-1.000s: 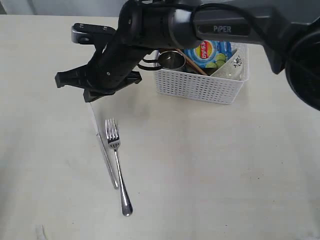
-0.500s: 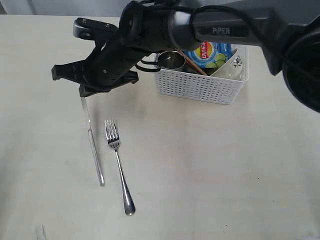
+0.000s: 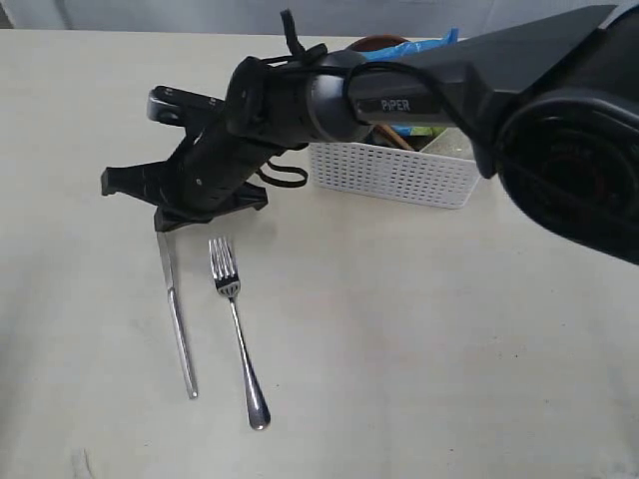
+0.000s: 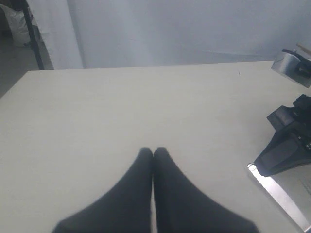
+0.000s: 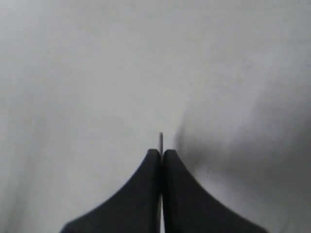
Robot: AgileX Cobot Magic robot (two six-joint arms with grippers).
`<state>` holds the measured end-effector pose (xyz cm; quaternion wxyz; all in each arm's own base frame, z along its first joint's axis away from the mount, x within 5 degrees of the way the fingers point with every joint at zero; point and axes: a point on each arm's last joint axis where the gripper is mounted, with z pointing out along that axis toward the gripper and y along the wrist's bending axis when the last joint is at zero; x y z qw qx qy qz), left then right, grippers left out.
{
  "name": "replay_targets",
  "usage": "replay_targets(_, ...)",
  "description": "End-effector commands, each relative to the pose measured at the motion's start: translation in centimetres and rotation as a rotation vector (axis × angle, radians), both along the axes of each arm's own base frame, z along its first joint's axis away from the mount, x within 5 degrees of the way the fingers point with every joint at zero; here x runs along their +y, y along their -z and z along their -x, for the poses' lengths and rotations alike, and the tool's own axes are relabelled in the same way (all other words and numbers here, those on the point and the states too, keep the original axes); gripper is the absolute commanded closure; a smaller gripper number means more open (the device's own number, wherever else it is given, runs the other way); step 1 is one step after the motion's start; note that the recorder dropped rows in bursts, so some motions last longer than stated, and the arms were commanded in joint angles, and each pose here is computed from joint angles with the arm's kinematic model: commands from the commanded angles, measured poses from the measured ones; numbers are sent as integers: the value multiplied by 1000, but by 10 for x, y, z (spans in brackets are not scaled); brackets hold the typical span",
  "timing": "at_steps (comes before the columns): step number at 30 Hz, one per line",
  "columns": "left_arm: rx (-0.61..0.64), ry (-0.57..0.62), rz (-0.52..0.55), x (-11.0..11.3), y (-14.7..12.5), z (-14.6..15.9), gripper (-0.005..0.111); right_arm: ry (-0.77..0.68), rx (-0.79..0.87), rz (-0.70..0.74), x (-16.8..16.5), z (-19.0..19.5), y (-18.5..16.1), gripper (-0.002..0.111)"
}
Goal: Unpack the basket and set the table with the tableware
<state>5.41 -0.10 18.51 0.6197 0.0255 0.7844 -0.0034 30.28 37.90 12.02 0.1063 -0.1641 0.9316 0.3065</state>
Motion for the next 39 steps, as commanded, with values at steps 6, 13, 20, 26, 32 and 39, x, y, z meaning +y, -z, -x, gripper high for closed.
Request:
replay_targets(6,0,-3,-2,0,1,0,107,7,-68,10,-3,-7,-1,106)
replay_targets(13,0,-3,-2,0,1,0,107,-27,-77,45,-5,-6,0,66)
replay_targets(20,0,-3,-2,0,1,0,107,-113,-144,102,-11,-4,-18,66)
replay_targets(26,0,-3,-2,0,1,0,107,-214,-181,213,-25,4,-49,68)
replay_targets(32,0,-3,-2,0,1,0,107,-463,-119,402,-7,67,-52,73)
replay_targets(39,-1,-4,-9,0,1,0,107,-423,-124,433,19,95,-23,73)
